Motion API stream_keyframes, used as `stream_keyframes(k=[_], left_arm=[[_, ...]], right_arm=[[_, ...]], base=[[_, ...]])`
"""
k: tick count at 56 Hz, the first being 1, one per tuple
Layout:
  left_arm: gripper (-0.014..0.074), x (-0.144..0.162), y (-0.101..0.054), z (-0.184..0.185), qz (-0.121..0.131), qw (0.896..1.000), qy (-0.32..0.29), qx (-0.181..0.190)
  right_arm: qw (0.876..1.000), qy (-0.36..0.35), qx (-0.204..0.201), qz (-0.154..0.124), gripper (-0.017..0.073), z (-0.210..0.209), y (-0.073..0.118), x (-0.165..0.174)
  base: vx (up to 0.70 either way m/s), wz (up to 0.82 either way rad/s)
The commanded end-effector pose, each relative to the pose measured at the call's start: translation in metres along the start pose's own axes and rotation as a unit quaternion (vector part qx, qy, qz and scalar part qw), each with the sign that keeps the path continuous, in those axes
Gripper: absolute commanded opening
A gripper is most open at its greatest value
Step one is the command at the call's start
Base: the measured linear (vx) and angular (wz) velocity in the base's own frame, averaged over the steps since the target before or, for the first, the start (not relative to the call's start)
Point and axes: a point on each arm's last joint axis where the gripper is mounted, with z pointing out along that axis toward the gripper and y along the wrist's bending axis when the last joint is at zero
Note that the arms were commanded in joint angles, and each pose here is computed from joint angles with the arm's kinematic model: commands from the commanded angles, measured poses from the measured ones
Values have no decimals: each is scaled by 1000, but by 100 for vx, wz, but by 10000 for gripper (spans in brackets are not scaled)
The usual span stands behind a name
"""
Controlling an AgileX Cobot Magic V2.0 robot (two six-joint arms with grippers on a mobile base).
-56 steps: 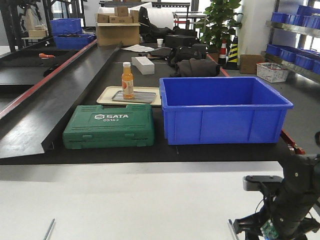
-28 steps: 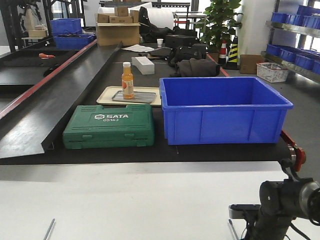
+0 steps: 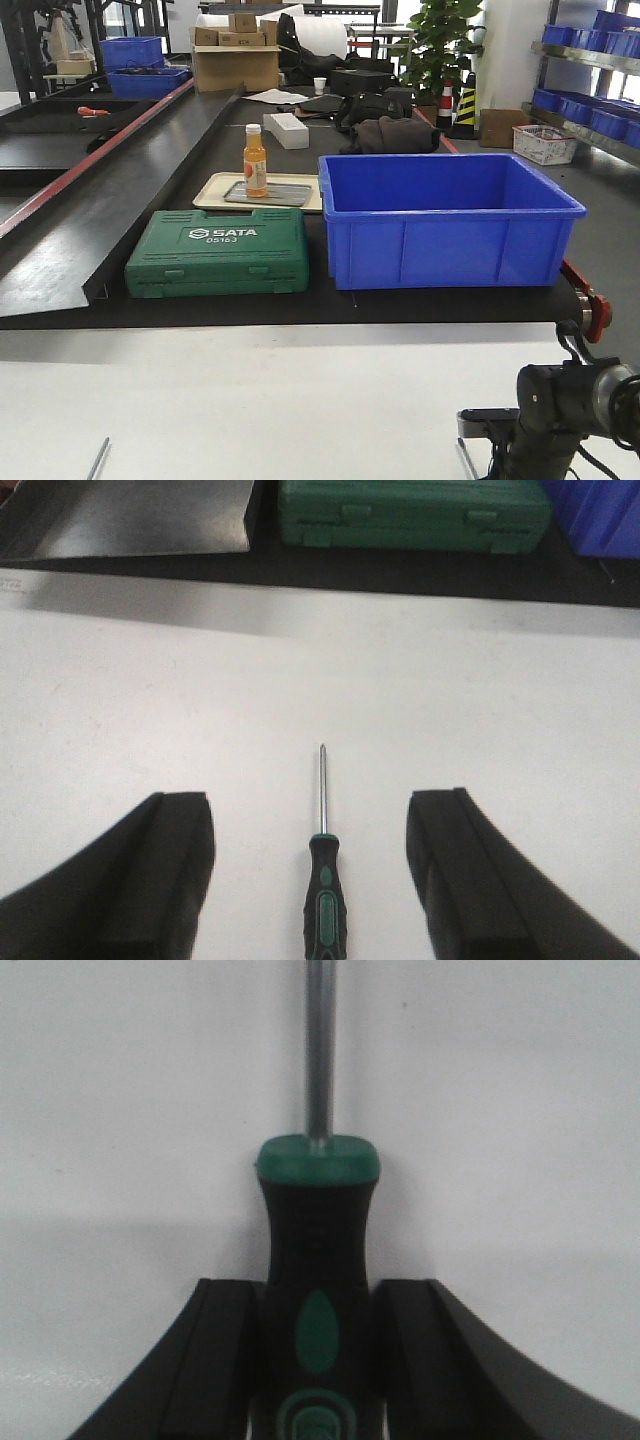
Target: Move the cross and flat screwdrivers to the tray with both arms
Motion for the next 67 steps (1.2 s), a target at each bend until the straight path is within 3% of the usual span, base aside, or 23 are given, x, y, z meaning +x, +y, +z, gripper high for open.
stream_keyframes(k=[1,13,24,39,55,61,67], left_arm=[[542,-27,-4,-5,6,1000,-18,4],[542,-63,-8,20,13,998,66,-5],[542,-64,-11,86,-1,986,169,-5],[542,-25,-11,173,-38,959,280,0],[536,15,-7,222,-33,937,347,-9],[525,25,-9,232,-41,931,363,-4],[512,35,-15,240,-33,925,378,-1]], right_arm=[[1000,-30,-9,-2,-12,-10,2,-5],[1000,-30,-10,-1,-10,-10,2,-5],[1000,-29,-10,-1,-10,-10,2,-5],[1000,-27,-10,-1,-10,-10,2,-5],[1000,-27,-11,0,-10,-10,2,-5],[1000,-27,-13,2,-10,-10,3,-5],[999,-27,-17,5,-10,-10,4,-5]], base=[[0,0],[0,0],[0,0],[0,0],[0,0],[0,0],[0,0]])
